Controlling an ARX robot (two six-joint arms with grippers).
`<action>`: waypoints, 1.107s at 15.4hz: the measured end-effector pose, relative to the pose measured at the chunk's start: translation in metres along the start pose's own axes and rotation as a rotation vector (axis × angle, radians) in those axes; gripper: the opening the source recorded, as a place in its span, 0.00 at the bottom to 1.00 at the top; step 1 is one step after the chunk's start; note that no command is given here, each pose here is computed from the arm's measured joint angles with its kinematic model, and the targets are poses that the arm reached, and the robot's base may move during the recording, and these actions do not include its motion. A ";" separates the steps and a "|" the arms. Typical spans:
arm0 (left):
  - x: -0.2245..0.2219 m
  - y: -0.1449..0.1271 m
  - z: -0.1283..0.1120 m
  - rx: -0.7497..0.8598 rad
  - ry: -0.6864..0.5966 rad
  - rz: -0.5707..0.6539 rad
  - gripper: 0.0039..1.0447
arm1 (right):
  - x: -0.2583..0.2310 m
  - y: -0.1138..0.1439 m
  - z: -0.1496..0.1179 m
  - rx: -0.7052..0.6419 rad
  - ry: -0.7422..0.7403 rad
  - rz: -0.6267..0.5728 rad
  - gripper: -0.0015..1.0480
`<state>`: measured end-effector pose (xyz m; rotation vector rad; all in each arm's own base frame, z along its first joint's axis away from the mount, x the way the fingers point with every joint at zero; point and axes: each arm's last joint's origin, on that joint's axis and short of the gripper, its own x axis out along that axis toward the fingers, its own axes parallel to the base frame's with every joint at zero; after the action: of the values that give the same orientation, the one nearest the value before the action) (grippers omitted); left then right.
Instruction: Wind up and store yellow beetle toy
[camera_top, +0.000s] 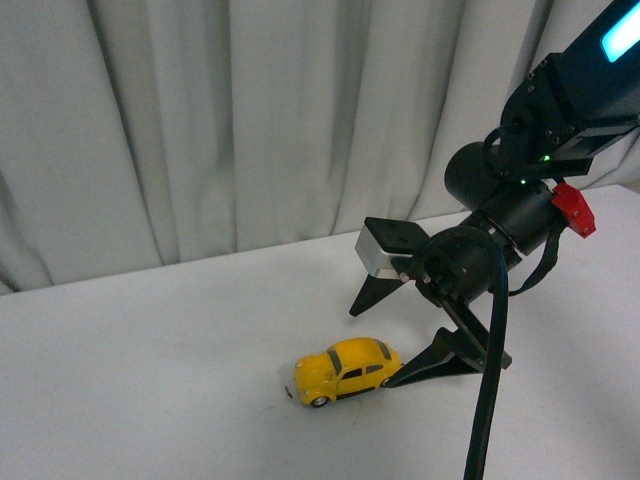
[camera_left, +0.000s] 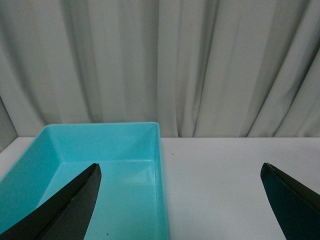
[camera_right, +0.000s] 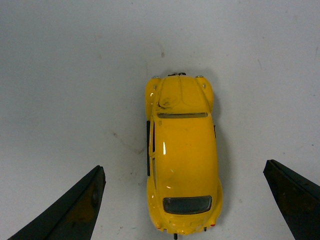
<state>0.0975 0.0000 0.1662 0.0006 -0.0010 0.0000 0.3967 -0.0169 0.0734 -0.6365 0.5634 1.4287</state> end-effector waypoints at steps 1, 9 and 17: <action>0.000 0.000 0.000 0.000 0.000 0.000 0.94 | 0.003 -0.001 -0.001 -0.009 0.016 -0.003 0.94; 0.000 0.000 0.000 0.000 0.000 0.000 0.94 | 0.025 -0.004 0.001 0.039 0.067 -0.001 0.94; 0.000 0.000 0.000 0.000 0.000 0.000 0.94 | 0.035 0.002 0.006 0.037 0.070 0.016 0.41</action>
<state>0.0975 0.0000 0.1661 0.0006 -0.0006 0.0000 0.3967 0.0124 0.0526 -0.6553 0.6494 1.4119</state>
